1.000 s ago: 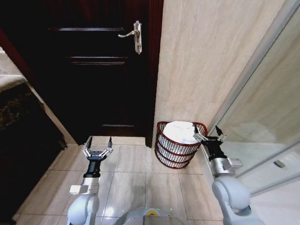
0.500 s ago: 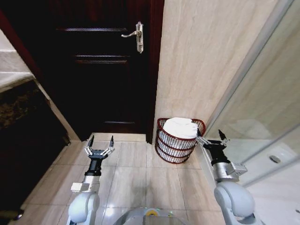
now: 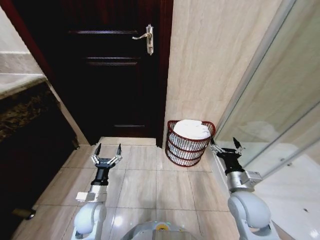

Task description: Discard the used towel into the hamper.

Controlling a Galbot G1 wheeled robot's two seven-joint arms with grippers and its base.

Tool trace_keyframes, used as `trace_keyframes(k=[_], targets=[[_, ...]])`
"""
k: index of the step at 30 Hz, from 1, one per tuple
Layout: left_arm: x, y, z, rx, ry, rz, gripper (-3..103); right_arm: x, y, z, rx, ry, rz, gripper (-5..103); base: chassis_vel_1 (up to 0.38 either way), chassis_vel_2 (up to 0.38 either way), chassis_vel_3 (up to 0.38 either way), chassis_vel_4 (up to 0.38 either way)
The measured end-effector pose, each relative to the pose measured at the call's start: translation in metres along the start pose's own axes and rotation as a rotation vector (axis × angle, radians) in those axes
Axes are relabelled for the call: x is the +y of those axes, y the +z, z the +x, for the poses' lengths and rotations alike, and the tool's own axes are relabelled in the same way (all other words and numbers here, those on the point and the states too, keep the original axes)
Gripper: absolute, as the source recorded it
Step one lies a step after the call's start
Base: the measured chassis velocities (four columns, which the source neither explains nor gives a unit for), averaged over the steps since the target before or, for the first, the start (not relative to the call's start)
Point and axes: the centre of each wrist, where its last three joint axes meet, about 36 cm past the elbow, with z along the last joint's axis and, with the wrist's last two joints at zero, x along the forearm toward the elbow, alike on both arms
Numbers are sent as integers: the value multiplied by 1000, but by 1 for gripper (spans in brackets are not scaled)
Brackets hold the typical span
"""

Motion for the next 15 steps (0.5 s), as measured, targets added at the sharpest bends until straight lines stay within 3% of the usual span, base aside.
trace_keyframes(k=[15], targets=[[-2, 0, -2, -9, 11, 4, 100, -4, 1, 2, 5, 5, 1, 100, 91, -86, -93, 90]])
